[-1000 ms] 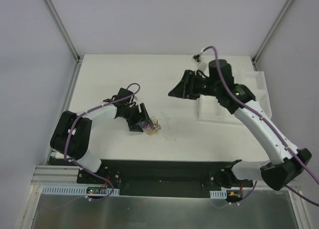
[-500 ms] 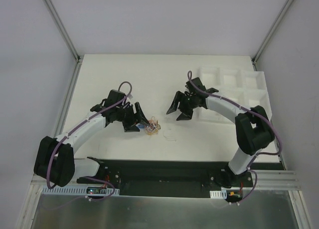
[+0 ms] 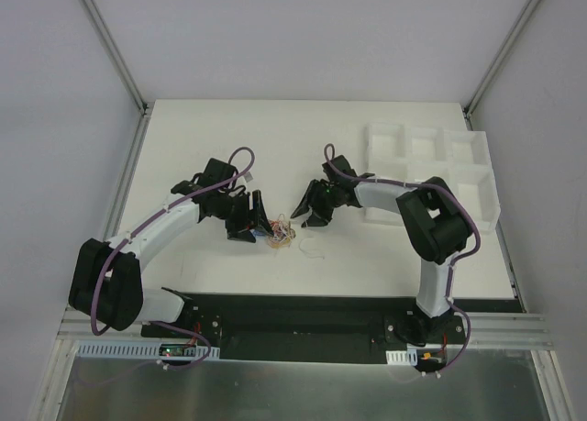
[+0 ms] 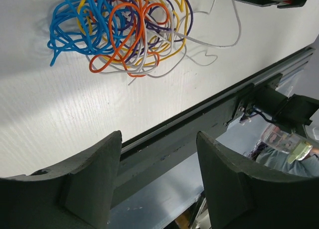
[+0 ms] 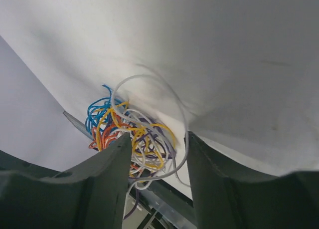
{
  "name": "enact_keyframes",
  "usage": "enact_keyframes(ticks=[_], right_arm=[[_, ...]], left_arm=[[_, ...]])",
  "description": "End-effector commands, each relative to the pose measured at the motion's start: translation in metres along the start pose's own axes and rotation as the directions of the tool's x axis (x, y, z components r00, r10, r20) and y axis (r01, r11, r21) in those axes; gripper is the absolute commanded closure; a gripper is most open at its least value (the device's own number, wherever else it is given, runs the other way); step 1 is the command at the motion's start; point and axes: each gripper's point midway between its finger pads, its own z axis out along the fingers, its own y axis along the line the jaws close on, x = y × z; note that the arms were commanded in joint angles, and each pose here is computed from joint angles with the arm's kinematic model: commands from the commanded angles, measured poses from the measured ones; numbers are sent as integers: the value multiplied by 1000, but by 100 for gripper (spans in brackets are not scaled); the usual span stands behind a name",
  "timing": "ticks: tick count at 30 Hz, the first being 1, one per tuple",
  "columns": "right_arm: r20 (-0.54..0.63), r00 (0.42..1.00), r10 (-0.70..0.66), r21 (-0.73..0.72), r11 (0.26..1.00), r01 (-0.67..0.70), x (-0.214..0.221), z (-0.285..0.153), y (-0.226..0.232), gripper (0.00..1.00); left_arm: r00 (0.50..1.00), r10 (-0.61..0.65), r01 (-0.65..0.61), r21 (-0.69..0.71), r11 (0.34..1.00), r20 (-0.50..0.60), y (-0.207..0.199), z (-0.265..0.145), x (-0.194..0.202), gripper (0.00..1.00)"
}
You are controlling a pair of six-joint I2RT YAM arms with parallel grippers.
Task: Untangle the cables
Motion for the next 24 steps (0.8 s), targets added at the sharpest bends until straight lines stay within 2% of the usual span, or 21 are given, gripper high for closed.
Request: enact_keyframes(ticks=[1, 4, 5, 11, 15, 20, 24], right_arm=[[-27, 999, -45, -84, 996, 43, 15, 9, 26, 64], [27, 997, -75, -74, 994, 77, 14, -8, 28, 98], [37, 996, -78, -51, 996, 80, 15, -15, 26, 100], [124, 986, -114, -99, 987, 127, 34, -75, 50, 100], [193, 971, -139, -117, 979, 164, 40, -114, 72, 100], [195, 963, -184, -210, 952, 224, 50, -144, 106, 100], [213, 933, -290, -265, 902, 340, 62, -186, 141, 100]], left_arm=[[996, 73, -74, -19, 997, -50, 2, -3, 9, 41], [993, 108, -110, -53, 992, -42, 9, -4, 7, 40], [992, 118, -121, -69, 990, -38, 12, -4, 6, 39], [978, 200, -208, -152, 966, -66, 29, 9, -14, 34], [979, 147, -168, -151, 974, -140, 28, 28, -17, 33], [962, 187, -225, -190, 956, -200, 23, 66, -24, 27], [968, 97, -158, -263, 952, -230, 40, 89, -33, 30]])
